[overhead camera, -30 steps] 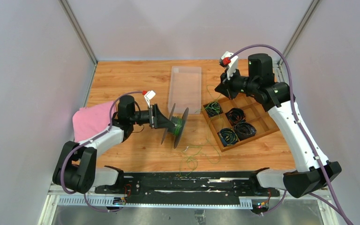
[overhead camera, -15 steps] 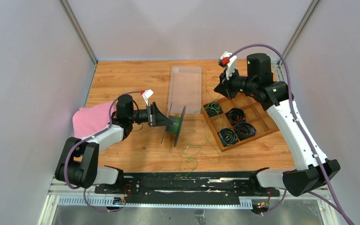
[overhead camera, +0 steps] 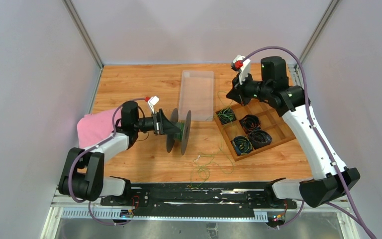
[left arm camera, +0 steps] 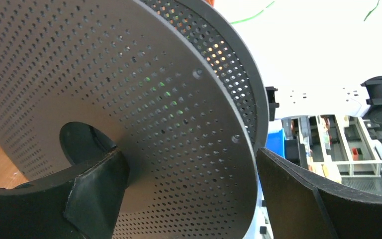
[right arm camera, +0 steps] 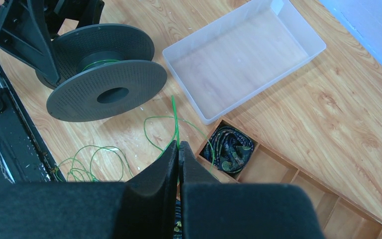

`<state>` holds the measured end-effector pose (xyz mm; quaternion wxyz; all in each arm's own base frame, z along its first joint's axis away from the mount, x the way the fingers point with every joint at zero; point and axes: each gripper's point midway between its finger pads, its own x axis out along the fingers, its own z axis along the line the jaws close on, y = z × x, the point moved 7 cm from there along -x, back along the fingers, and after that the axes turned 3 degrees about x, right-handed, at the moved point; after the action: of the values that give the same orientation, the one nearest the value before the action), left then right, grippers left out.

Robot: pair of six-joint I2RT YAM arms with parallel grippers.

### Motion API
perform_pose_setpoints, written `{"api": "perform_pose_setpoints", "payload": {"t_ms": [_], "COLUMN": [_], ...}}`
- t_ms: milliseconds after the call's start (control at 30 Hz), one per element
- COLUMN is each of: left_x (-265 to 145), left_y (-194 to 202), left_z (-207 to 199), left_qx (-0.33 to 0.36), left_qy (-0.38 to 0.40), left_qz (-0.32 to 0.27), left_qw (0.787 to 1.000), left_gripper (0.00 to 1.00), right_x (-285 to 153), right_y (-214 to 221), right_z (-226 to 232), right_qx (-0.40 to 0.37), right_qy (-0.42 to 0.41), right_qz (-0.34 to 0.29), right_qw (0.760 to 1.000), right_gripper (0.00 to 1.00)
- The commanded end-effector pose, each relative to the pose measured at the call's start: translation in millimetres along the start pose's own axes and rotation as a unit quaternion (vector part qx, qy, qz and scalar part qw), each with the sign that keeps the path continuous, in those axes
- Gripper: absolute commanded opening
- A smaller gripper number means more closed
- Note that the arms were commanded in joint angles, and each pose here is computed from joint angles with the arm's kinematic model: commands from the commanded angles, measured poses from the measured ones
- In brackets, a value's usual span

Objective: Wrap the cables

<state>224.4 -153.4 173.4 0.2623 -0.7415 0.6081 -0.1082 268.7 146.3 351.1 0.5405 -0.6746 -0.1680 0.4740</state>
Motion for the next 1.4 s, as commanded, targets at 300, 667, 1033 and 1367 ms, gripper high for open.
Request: {"api": "perform_pose_setpoints", "payload": {"t_ms": [300,667,1033,1367], "left_x": [-16.4,-40.7,-78.0,-19.6], "left_y": [-1.2,-10.7,-66.4,-95.5], "left_z": [-3.8,-19.7,-78.5,-169.9], "left_qx": [0.081,0.157,0.321,0.375], "left_qy": [-0.047,-0.124,-0.259,-0.081], "left_qz": [0.022,0.045,-0.058,-0.054], "left_qw": [0.995,0.979,0.909,0.922], "left_gripper": [0.98,0.98,0.99,0.91], "right_x": [-3.8,1.1,17.4,10.7], "right_y": [-1.6,-6.6,-34.3,-78.8], "right_z": [1.8,8.7,33.0,30.2], "right_qx": [0.005,-0.007,-0.010,0.065], "right_qy": [-0.007,-0.015,-0.071,0.001], "right_qz": [-0.012,-0.007,-0.044,-0.099], "right_qw": [1.000,1.000,0.996,0.993], "right_gripper": [0.01,0.00,0.01,0.01]}}
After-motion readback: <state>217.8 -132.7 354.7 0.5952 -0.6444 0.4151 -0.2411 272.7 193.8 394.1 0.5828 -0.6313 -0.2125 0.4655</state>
